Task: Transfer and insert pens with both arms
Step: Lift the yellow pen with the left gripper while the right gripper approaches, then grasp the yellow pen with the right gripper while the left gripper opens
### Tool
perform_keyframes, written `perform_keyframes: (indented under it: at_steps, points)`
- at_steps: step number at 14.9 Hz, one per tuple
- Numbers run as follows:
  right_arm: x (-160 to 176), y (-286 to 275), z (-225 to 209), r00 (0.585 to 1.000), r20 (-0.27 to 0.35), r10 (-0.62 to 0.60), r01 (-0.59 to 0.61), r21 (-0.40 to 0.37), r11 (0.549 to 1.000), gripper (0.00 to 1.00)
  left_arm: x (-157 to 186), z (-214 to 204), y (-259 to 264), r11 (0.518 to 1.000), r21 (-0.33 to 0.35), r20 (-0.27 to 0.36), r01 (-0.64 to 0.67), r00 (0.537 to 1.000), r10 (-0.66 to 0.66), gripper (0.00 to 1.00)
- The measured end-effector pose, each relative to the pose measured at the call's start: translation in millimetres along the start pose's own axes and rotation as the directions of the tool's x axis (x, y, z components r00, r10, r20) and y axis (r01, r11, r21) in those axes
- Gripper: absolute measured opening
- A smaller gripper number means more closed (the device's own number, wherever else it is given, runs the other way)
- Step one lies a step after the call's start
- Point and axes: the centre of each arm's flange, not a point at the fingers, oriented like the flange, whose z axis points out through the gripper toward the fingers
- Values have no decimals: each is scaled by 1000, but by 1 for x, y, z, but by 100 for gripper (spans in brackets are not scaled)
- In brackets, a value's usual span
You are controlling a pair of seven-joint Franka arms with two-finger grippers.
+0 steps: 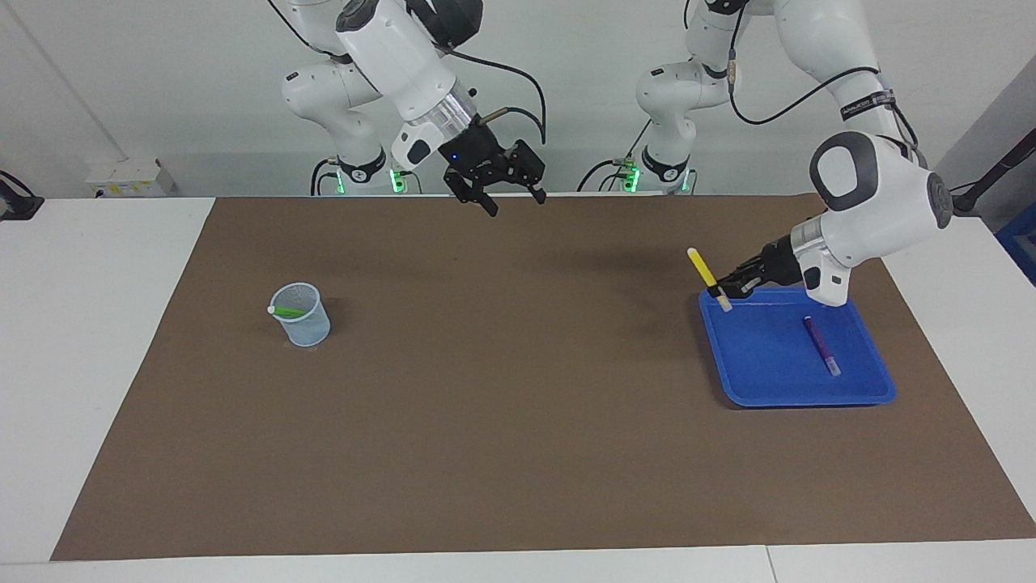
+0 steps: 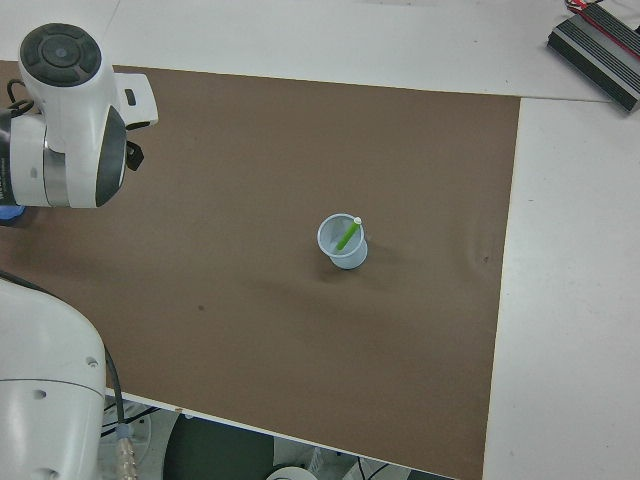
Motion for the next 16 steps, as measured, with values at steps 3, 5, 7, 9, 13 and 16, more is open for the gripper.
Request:
perform_keyframes:
  at_steps: [3, 5, 7, 9, 13, 16]
  points:
    - [0, -1, 0, 1000, -6, -2, 2, 5, 1000, 100, -11, 3, 5, 977, -39, 94, 212, 974, -207, 17]
    - [-7, -13, 10, 999, -34, 8, -7, 31, 999, 100, -20, 2, 7, 946, -48, 135, 321, 940, -312, 17]
    - [-22, -32, 38, 997, -64, 44, -39, 70, 997, 100, -32, -1, 10, 906, -49, 161, 421, 898, -409, 17]
    - [-37, -48, 71, 994, -84, 67, -58, 100, 993, 100, -50, -2, 13, 874, -43, 170, 483, 866, -470, 17]
    - [-41, -52, 87, 995, -88, 43, -34, 99, 995, 100, -88, 4, 20, 856, -29, 158, 516, 848, -506, 17]
    - [-42, -66, 74, 995, -103, 18, -4, 129, 992, 100, -103, 9, 23, 844, -37, 151, 535, 838, -525, 17]
